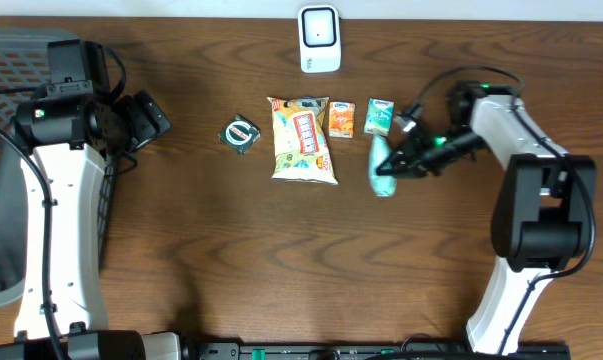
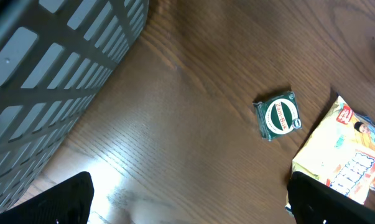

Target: Scan the item barcode

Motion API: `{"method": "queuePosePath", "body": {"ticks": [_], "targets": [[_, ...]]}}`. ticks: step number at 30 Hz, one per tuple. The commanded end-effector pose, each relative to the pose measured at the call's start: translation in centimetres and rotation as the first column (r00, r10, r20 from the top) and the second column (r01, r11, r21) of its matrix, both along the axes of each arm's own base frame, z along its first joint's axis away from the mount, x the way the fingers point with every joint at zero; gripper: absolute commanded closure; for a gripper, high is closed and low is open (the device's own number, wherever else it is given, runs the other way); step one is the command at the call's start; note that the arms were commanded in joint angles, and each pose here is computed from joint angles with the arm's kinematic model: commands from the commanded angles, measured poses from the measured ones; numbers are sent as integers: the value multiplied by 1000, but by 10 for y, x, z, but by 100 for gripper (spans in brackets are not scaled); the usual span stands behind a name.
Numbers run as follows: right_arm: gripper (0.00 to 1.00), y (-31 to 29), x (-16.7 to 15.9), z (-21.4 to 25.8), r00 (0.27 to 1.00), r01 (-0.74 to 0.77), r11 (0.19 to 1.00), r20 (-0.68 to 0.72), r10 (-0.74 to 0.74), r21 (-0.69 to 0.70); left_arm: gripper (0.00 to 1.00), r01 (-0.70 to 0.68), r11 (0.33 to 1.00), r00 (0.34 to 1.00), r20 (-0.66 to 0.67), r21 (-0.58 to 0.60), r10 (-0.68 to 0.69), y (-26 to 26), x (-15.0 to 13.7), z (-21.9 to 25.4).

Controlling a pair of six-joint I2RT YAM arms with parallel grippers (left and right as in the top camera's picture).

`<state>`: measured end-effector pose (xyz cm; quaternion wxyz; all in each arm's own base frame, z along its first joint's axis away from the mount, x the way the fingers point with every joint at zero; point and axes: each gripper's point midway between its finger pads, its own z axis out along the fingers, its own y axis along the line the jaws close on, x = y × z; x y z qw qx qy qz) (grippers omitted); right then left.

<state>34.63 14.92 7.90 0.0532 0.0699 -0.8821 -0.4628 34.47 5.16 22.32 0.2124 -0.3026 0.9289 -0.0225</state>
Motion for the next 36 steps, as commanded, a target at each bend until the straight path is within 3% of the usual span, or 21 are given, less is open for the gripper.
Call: {"method": "queuePosePath", "body": {"ticks": [1, 10, 15, 18, 21, 25, 29, 32, 36], "targets": [[99, 35, 5, 32, 993, -54, 978, 111, 32, 201, 2, -12, 1000, 1000, 5, 2, 12, 2, 0, 2], [99, 60, -20, 15, 999, -28, 918, 29, 18, 395, 2, -12, 1000, 1000, 5, 2, 12, 2, 0, 2], [98, 56, -43, -24, 995, 36, 924, -101, 2, 381, 2, -12, 1000, 1000, 5, 2, 12, 2, 0, 2], [93, 45, -48, -48, 993, 22, 963, -121, 11, 267, 2, -12, 1000, 1000, 5, 2, 12, 2, 0, 2], [90, 19, -47, -73, 982, 26, 999, -190, -20, 29, 3, -12, 1000, 1000, 5, 2, 12, 2, 0, 2], [84, -18, -40, -75, 975, 0, 980, -217, -44, -200, 2, -12, 1000, 1000, 5, 2, 12, 2, 0, 2], [65, -45, -28, -59, 980, -41, 933, -195, -32, -358, 2, -12, 1000, 1000, 5, 2, 12, 2, 0, 2], [57, -55, -22, -47, 982, -67, 899, -189, -18, -432, 2, -12, 1000, 1000, 5, 2, 12, 2, 0, 2], [57, -50, -16, -32, 984, -78, 894, -176, -1, -441, 3, -12, 1000, 1000, 5, 2, 12, 2, 0, 2]]}}
